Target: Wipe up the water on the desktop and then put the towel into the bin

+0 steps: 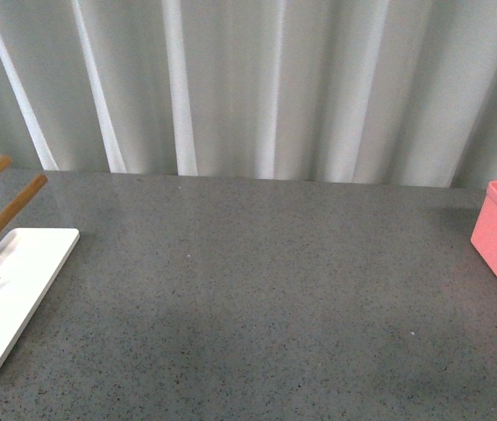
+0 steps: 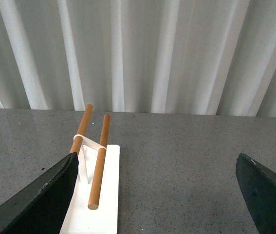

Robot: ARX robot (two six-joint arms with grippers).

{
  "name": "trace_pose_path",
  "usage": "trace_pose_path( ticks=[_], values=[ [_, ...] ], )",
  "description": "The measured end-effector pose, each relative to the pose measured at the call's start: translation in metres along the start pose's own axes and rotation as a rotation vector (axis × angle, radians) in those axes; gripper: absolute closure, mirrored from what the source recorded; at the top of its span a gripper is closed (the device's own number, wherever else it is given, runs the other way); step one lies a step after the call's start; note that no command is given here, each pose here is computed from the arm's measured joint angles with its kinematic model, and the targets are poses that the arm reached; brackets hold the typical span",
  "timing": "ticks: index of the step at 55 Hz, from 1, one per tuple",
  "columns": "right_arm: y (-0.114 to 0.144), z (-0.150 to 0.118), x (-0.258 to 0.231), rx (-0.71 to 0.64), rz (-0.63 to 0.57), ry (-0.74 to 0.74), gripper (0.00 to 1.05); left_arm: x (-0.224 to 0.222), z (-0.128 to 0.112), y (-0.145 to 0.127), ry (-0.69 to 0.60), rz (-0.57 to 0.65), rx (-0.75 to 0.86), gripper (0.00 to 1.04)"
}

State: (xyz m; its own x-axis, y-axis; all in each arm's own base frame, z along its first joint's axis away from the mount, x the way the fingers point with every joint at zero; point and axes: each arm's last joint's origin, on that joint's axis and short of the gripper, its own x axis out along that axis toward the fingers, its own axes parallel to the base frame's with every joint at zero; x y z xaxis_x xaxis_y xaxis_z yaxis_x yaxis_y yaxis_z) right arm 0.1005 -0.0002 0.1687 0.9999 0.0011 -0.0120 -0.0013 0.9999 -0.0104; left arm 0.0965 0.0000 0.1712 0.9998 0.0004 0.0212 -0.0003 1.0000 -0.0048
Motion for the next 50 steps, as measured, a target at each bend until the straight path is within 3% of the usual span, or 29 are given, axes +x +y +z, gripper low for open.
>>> trace_pose_path(
  ticks=[18, 26, 42, 45, 50],
  values=[
    [-0.0001, 0.0019, -0.0038, 0.0, -0.003, -0.03, 1.01, 0.0, 0.0, 0.0, 0.0, 0.0, 0.0, 0.07],
    [-0.0001, 0.0018, -0.0038, 0.0, -0.003, -0.03, 0.66, 0.0, 0.0, 0.0, 0.0, 0.0, 0.0, 0.07],
    [-0.0001, 0.0018, -0.0038, 0.0, -0.003, -0.03, 0.13, 0.0, 0.0, 0.0, 0.0, 0.0, 0.0, 0.07],
    [-0.0001, 0.0018, -0.0038, 0.001, -0.003, -0.03, 0.05, 0.0, 0.0, 0.0, 0.0, 0.0, 0.0, 0.07],
    [-0.0001, 0.0018, -0.0038, 0.001, -0.003, -0.03, 0.08, 0.0, 0.0, 0.0, 0.0, 0.0, 0.0, 0.07]
  ],
)
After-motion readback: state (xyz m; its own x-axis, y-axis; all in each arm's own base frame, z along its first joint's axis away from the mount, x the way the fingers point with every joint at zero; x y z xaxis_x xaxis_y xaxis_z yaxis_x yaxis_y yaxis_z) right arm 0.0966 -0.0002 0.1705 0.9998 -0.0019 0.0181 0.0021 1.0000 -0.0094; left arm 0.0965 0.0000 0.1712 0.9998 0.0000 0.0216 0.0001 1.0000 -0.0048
